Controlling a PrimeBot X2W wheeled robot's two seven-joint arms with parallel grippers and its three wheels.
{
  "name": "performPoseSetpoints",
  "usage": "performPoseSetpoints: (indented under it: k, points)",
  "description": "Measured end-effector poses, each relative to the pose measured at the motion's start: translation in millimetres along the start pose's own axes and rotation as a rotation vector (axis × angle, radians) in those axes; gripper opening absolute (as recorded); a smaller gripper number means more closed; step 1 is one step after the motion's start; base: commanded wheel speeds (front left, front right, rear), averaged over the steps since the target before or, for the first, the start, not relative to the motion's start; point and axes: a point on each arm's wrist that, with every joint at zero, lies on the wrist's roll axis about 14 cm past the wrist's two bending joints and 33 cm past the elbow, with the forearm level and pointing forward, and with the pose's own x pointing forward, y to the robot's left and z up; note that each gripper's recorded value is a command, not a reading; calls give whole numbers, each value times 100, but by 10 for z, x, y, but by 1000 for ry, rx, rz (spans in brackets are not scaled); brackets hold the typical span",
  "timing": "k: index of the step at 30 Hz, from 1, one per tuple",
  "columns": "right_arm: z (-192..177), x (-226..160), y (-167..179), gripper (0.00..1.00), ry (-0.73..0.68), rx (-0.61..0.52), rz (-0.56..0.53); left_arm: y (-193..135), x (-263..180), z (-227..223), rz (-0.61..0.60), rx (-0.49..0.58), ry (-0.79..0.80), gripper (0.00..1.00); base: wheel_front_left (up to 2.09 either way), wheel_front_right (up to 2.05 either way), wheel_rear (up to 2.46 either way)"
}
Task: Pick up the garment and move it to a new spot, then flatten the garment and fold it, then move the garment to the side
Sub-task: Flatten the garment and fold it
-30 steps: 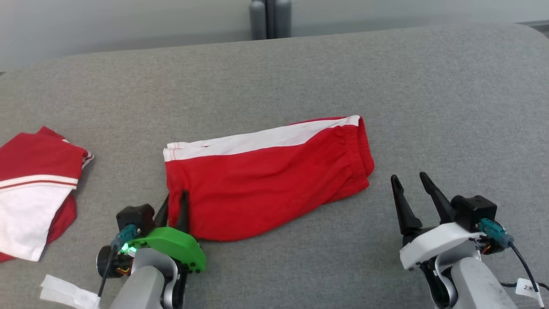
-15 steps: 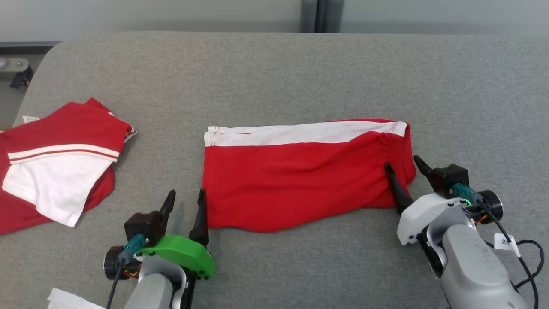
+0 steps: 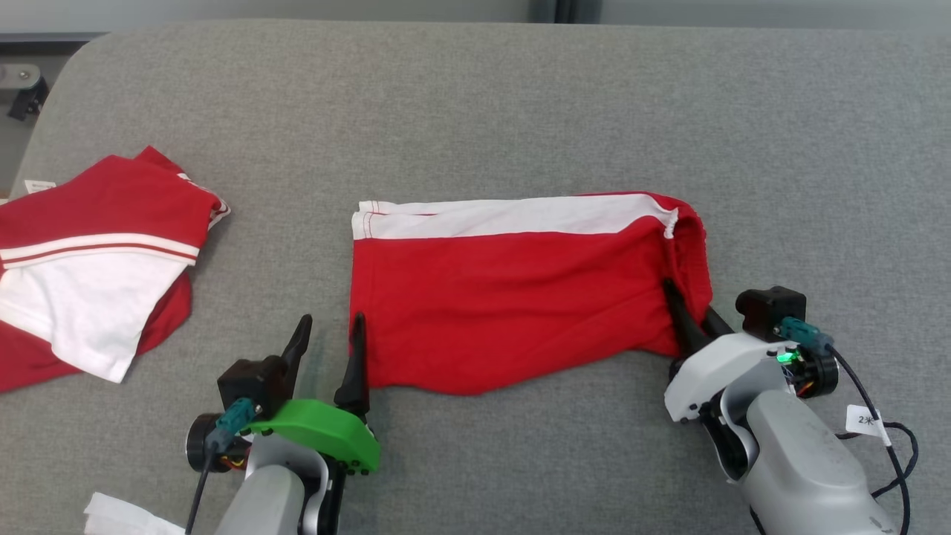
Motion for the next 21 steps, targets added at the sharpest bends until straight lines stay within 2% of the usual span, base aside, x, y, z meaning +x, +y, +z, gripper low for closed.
performPoseSetpoints:
  k: [5,9,14,16,18,21]
  points:
    - [104,-128,-307,0,-35,26,-86,-58,11,40,-17,8,-11,100,0,0,0]
    - [348,-300,-884,0,-86,-17,-213,-123,5,56,-36,12,-16,100,0,0,0]
    - [626,-430,-1233,0,-134,-81,-287,-210,-41,19,-60,15,-7,100,0,0,0]
    - [741,-435,-1256,0,-156,-101,-291,-254,-51,22,-73,15,-8,100,0,0,0]
    - [782,-393,-1135,0,-168,-104,-263,-281,-62,24,-77,14,-9,100,0,0,0]
    - [732,-245,-620,0,-152,-98,-136,-308,-91,13,-82,11,-7,100,0,0,0]
